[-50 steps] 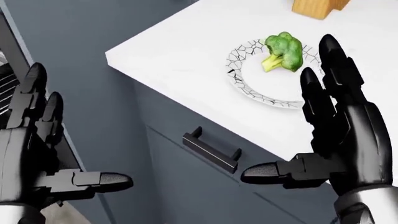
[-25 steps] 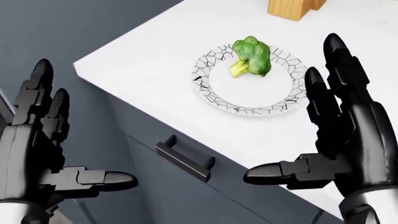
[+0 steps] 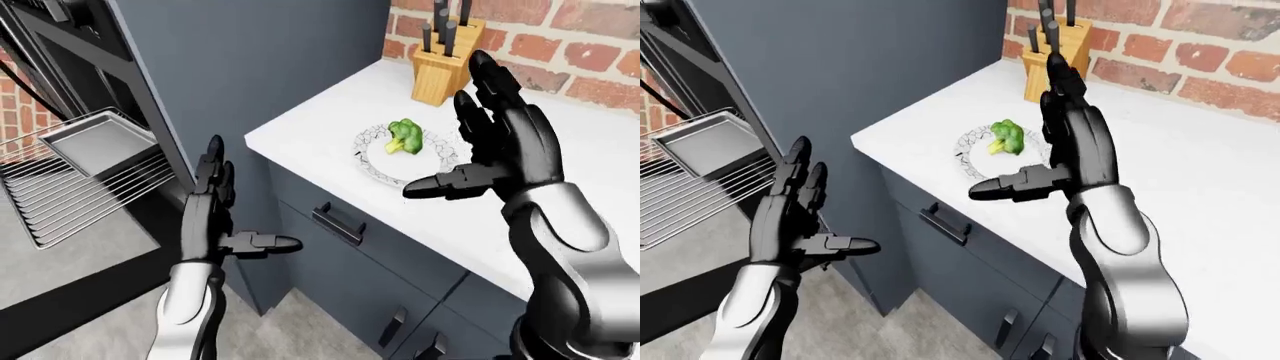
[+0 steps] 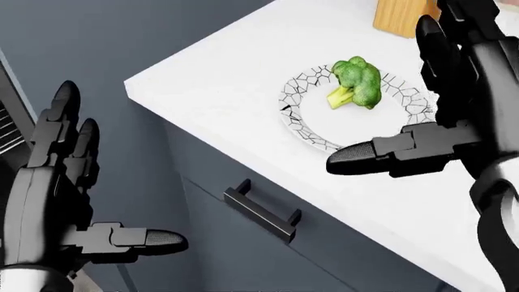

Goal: Place the broccoli on the rack of the oven.

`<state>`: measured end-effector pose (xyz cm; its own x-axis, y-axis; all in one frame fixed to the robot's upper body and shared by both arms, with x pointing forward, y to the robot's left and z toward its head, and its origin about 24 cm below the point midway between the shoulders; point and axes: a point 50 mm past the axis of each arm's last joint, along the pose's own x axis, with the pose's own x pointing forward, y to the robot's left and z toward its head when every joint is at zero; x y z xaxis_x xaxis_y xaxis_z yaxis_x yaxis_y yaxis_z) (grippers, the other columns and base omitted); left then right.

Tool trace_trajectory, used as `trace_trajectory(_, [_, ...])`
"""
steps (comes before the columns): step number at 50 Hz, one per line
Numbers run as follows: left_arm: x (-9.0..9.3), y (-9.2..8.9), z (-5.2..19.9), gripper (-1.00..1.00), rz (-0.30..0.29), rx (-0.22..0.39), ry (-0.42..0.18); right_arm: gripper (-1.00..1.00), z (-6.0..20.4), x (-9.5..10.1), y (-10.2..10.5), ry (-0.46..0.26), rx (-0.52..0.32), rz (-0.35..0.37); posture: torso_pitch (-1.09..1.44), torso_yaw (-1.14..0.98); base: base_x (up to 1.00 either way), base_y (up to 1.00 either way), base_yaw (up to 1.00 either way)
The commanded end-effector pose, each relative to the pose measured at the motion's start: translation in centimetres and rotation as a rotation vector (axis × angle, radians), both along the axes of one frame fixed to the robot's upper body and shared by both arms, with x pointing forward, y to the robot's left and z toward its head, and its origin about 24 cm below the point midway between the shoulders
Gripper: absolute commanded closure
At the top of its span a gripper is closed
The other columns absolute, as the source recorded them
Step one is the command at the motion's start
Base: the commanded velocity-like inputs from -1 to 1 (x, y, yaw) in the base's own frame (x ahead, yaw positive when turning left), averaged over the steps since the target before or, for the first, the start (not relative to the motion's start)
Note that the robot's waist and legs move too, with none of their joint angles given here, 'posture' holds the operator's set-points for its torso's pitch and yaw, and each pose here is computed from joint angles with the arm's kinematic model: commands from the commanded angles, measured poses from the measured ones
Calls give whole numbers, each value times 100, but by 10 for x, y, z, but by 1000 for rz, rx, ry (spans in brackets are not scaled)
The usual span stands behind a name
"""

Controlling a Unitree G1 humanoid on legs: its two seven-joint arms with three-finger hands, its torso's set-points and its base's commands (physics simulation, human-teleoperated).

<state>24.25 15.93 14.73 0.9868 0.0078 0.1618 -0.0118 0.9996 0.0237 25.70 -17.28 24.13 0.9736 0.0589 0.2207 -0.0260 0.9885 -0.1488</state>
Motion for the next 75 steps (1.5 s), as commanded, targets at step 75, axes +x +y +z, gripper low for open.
trace_trajectory(75, [2,-3,5,-100,-19,-17,-61,-100,13,163,3,146,-503,-277,0,0,0,0,0])
